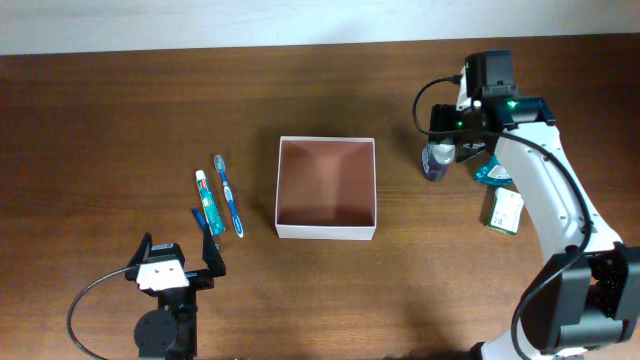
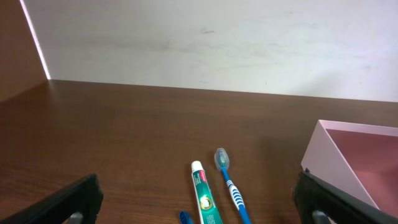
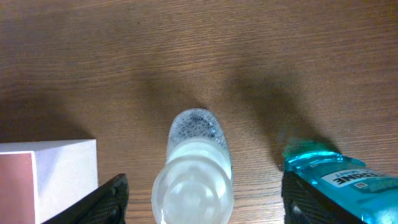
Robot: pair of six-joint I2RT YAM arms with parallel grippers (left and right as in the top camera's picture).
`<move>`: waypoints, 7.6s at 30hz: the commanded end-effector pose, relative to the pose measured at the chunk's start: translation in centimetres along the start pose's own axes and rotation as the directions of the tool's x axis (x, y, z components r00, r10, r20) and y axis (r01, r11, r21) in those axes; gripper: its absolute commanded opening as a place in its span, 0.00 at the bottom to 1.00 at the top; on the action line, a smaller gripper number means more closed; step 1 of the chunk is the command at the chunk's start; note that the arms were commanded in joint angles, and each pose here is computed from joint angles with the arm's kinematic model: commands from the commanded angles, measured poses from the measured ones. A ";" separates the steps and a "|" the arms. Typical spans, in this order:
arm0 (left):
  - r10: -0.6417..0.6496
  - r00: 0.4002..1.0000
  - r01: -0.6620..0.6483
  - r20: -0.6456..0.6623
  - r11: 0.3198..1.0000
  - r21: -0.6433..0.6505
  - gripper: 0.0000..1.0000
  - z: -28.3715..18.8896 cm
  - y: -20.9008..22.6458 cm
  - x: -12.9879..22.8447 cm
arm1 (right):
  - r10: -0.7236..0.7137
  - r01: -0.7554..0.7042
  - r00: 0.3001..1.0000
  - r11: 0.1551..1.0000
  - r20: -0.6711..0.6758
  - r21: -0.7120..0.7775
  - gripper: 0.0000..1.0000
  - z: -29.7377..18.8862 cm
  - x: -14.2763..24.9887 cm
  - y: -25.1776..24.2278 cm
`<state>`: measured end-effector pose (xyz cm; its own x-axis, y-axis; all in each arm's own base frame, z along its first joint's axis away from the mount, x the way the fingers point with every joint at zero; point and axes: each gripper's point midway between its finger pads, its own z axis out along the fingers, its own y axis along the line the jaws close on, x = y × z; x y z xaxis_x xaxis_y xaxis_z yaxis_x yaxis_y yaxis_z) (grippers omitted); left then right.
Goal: Pack container
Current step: 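Move the right gripper up and over the purple soap pump bottle, then lower the right gripper and close it on the soap bottle's pump head, then lift the soap bottle and carry it left over the box, then lower the soap bottle into the box and open the right gripper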
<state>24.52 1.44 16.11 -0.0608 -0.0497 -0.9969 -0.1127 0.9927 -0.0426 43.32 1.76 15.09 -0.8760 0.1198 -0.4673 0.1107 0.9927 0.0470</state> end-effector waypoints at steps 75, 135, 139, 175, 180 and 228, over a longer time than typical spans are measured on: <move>-0.014 1.000 0.014 0.006 1.000 -0.016 0.99 0.0 0.3 0.0 | -0.055 0.054 0.998 0.998 0.008 0.038 0.40 2.0 -1.2 1.0; -0.015 1.000 0.015 0.006 1.000 -0.016 0.99 0.0 0.3 0.0 | -0.162 0.166 0.985 0.982 0.053 -0.088 0.27 -13.7 -1.3 11.8; -0.014 1.000 0.014 0.006 1.000 -0.016 0.99 0.0 0.3 0.0 | -0.153 0.158 0.987 0.983 0.055 -0.097 0.27 -13.9 -0.8 13.0; -0.015 1.000 0.015 0.006 1.000 -0.016 0.99 0.0 0.3 0.0 | -0.129 0.129 0.992 0.992 0.002 0.000 0.27 -7.6 2.0 19.0; -0.014 1.000 0.014 0.007 1.000 -0.016 0.99 0.0 0.3 0.0 | -0.114 0.114 0.993 0.993 -0.019 0.016 0.27 -6.3 2.3 19.1; -0.015 1.000 0.015 0.006 1.000 -0.016 0.99 0.0 0.3 0.0 | -0.068 0.069 0.998 0.991 -0.018 0.112 0.27 -1.1 0.2 16.5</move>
<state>24.52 1.44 16.11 -0.0608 -0.0497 -0.9969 -0.1127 0.9927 -0.0426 43.87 18.59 16.07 -0.9038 0.0685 -0.4223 0.1037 0.9927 -0.0609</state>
